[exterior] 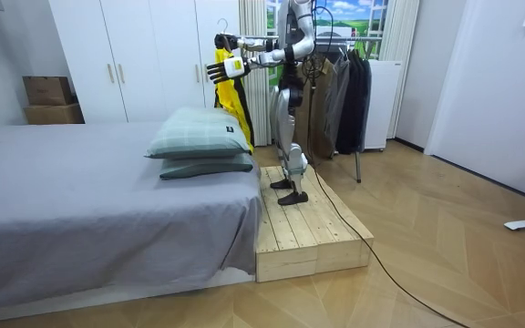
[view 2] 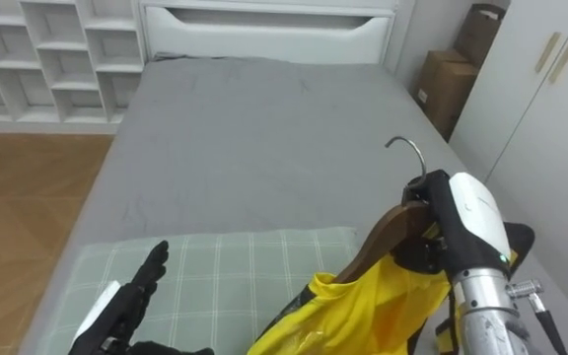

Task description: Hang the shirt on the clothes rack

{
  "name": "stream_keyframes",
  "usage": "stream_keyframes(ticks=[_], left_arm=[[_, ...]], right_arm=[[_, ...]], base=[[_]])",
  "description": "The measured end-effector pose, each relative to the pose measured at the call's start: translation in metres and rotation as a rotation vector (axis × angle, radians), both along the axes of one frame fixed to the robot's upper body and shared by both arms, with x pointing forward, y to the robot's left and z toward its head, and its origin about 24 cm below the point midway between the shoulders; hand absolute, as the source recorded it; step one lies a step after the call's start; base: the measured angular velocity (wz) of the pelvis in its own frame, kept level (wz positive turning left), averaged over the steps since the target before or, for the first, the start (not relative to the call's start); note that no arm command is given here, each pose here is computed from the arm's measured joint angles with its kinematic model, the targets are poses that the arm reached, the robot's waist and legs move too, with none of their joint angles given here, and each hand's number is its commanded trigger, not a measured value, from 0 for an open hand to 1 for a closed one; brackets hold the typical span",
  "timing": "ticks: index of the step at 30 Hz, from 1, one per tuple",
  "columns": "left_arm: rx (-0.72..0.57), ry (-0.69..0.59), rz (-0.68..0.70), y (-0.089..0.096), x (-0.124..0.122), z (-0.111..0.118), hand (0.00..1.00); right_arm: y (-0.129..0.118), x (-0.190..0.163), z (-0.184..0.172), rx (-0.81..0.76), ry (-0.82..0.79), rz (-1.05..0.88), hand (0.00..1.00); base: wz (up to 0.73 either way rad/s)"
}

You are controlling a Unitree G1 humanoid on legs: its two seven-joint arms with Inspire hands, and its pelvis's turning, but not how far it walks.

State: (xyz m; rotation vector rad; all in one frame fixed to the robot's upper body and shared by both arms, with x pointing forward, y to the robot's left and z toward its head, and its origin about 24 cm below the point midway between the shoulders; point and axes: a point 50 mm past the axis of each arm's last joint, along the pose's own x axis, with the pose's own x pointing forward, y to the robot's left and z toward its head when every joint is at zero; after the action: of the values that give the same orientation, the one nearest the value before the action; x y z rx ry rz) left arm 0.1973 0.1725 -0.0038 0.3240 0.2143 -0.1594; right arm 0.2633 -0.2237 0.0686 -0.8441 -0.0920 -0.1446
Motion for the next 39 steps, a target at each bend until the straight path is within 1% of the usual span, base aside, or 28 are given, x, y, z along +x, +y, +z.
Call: stream_keyframes(ticks=[4, 7, 10, 17, 20, 24, 27, 29, 31, 33, 35, 37, 39], left_arm=[[-0.016, 0.021, -0.016, -0.004, -0.002, -0.004, 0.0], [-0.013, 0.028, -0.015, -0.004, -0.002, -0.006, 0.0], [-0.015, 0.037, -0.015, -0.004, -0.003, -0.008, 0.0], [-0.024, 0.049, -0.046, -0.007, -0.004, -0.009, 0.0], [-0.021, 0.049, -0.053, -0.008, -0.004, -0.009, 0.0], [-0.029, 0.045, -0.079, -0.015, -0.002, -0.008, 0.0], [-0.035, 0.043, -0.083, -0.018, -0.002, -0.008, 0.0], [-0.04, 0.025, -0.063, -0.016, 0.003, -0.005, 0.0], [-0.038, -0.014, -0.05, -0.014, 0.012, 0.002, 0.0], [-0.077, -0.028, -0.009, -0.012, 0.023, 0.004, 0.0], [-0.122, -0.024, 0.037, -0.01, 0.027, 0.002, 0.0], [-0.125, -0.035, 0.089, -0.003, 0.035, 0.003, 0.0], [-0.141, -0.035, 0.127, -0.002, 0.034, 0.002, 0.0]], right_arm=[[0.003, 0.0, -0.001, -0.003, 0.004, 0.011, 1.0], [0.003, 0.0, 0.0, -0.003, 0.002, 0.013, 1.0], [0.011, 0.0, -0.002, -0.01, 0.021, 0.054, 1.0], [0.012, 0.0, -0.003, -0.02, 0.034, 0.067, 1.0], [0.013, 0.0, -0.003, -0.001, 0.034, 0.067, 1.0], [0.019, -0.001, -0.006, 0.029, 0.036, 0.072, 1.0], [0.025, -0.002, -0.01, 0.04, 0.051, 0.08, 1.0], [0.031, -0.002, -0.012, 0.038, 0.061, 0.095, 1.0], [0.039, -0.002, -0.014, 0.035, 0.063, 0.113, 1.0], [0.041, -0.003, -0.016, 0.015, 0.076, 0.124, 1.0], [0.043, -0.003, -0.017, 0.019, 0.07, 0.122, 1.0], [0.046, -0.003, -0.017, 0.029, 0.054, 0.12, 1.0], [0.046, -0.002, -0.018, 0.027, 0.057, 0.119, 1.0]], base=[[-0.03], [-0.25], [-0.31], [-0.21], [-0.22], [-0.45], [-1.29], [-1.91], [-1.92], [-1.83], [-1.76], [-1.41], [-1.16]])
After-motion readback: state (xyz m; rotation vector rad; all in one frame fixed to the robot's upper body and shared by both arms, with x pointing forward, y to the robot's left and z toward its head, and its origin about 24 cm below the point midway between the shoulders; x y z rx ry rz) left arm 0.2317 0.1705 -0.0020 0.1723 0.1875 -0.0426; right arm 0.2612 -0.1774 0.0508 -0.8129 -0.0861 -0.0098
